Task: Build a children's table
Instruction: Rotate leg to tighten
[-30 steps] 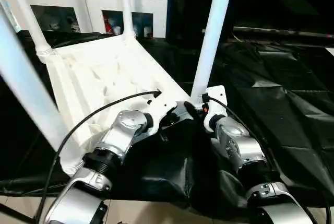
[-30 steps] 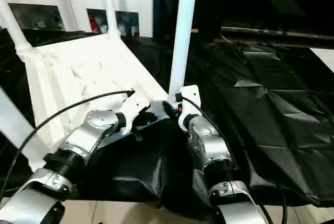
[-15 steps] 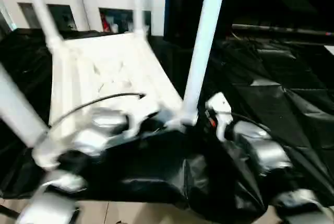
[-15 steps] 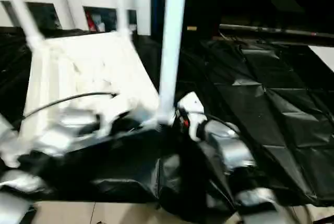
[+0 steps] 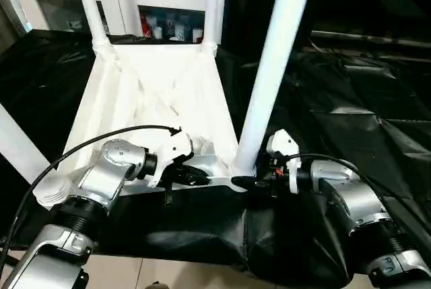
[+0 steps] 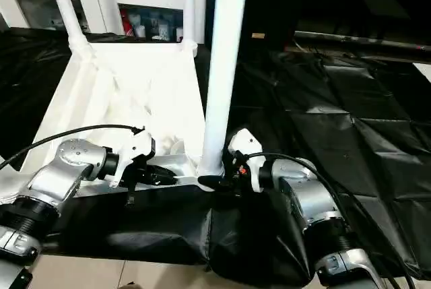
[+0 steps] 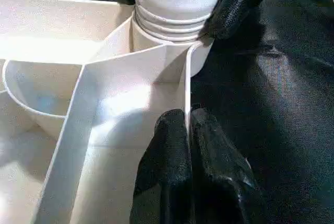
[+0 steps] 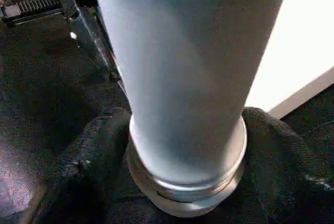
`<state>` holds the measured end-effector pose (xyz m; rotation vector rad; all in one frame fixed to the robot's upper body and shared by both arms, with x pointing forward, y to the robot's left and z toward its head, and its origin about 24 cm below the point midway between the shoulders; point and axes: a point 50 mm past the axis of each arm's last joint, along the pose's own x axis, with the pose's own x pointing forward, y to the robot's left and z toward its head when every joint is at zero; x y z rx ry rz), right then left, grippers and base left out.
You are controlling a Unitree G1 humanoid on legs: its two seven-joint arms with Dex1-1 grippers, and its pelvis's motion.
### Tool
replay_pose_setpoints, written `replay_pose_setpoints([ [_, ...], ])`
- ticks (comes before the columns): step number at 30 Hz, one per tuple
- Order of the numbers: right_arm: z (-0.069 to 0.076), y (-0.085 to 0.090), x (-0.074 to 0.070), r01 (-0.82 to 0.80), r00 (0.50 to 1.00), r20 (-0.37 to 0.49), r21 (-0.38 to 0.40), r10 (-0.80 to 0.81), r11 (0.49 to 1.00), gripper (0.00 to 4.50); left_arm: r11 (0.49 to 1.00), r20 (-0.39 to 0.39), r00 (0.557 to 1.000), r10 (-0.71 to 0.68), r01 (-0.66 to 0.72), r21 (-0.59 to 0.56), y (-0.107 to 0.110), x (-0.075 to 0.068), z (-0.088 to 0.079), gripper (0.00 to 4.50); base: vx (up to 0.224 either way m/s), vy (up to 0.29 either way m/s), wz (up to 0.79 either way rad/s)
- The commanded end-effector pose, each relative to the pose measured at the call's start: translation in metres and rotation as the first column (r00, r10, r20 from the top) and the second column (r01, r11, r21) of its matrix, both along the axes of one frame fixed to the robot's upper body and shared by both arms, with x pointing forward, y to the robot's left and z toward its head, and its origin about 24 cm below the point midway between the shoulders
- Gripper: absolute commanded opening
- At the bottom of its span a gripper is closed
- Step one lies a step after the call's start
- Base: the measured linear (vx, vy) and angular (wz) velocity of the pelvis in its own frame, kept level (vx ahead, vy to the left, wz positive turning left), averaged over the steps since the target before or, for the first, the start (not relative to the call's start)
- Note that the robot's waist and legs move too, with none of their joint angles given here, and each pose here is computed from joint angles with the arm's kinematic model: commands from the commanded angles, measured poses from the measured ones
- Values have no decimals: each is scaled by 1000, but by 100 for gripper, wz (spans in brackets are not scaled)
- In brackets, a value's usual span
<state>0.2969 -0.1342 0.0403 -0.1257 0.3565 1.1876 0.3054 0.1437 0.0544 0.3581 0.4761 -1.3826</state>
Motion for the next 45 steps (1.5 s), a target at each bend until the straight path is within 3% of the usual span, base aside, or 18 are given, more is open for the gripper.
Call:
replay_pose_setpoints([
  [1, 2, 3, -2, -19, 1000, 3, 1, 19, 1000, 300, 999, -19, 999, -42, 41, -35, -10, -4, -2, 0, 0, 0, 0],
  [8, -1, 5, -5, -6, 1000, -9, 21, 7, 1000, 274, 1000, -10, 1000, -15, 15, -22, -10, -4, -5, 0, 0, 0, 0],
  [11, -13, 6, 3, 147, 989, 0, -7, -147, 989, 273, 996, 33, 996, 87, -88, 13, -16, 3, -12, 0, 0, 0, 0],
  [12, -22, 8, 10, 282, 959, 6, -33, -282, 959, 272, 983, 66, 982, 179, -181, 29, -23, 10, -16, 0, 0, 0, 0],
  [14, -26, 10, 12, 341, 940, 5, -40, -341, 939, 272, 973, 84, 971, 224, -227, 32, -27, 13, -18, 0, 0, 0, 0],
  [15, -30, 18, 19, 480, 877, -23, -22, -480, 877, 272, 956, 94, 953, 290, -293, 23, -40, 17, -20, 0, 0, 0, 0],
  [20, -36, 41, 26, 650, 756, -67, -32, -651, 759, 272, 920, 107, 914, 391, -391, -17, -71, 23, -19, 0, 0, 0, 0],
  [23, -32, 67, 26, 613, 789, -40, -17, -613, 790, 272, 920, 114, 913, 392, -390, -34, -92, 21, -19, 0, 0, 0, 0],
  [25, -28, 79, 24, 545, 838, 11, -9, -545, 838, 272, 929, 121, 922, 369, -367, -39, -99, 18, -19, 0, 0, 0, 0],
  [26, -28, 79, 24, 546, 838, 7, -1, -546, 838, 328, 930, 121, 923, 366, -364, -38, -99, 18, -19, 0, 0, 0, 0],
  [27, -25, 79, 25, 554, 832, -21, 39, -554, 832, 341, 934, 122, 926, 358, -356, -37, -99, 17, -20, 0, 0, 0, 0],
  [30, -23, 74, 27, 553, 833, -46, 65, -552, 830, 362, 934, 125, 926, 357, -356, -37, -94, 18, -20, 0, 0, 0, 0],
  [31, -21, 68, 26, 501, 865, 9, 46, -501, 864, 378, 940, 129, 931, 341, -339, -38, -86, 19, -18, 0, 0, 0, 0],
  [33, -21, 63, 26, 471, 881, 30, 35, -472, 881, 391, 945, 134, 936, 326, -325, -32, -81, 19, -17, 0, 0, 0, 0],
  [39, -16, 38, 18, 282, 956, 79, 1, -281, 959, 391, 970, 115, 963, 242, -243, -4, -55, 17, -15, 0, 0, 0, 0],
  [40, -11, 30, 16, 216, 973, 87, -5, -215, 976, 391, 984, 97, 979, 179, -179, -5, -47, 13, -14, 0, 0, 0, 0],
  [45, -1, 14, 11, 106, 990, 98, -8, -104, 994, 391, 999, 44, 998, 40, -39, -27, -32, 3, -8, 0, 0, 0, 0],
])
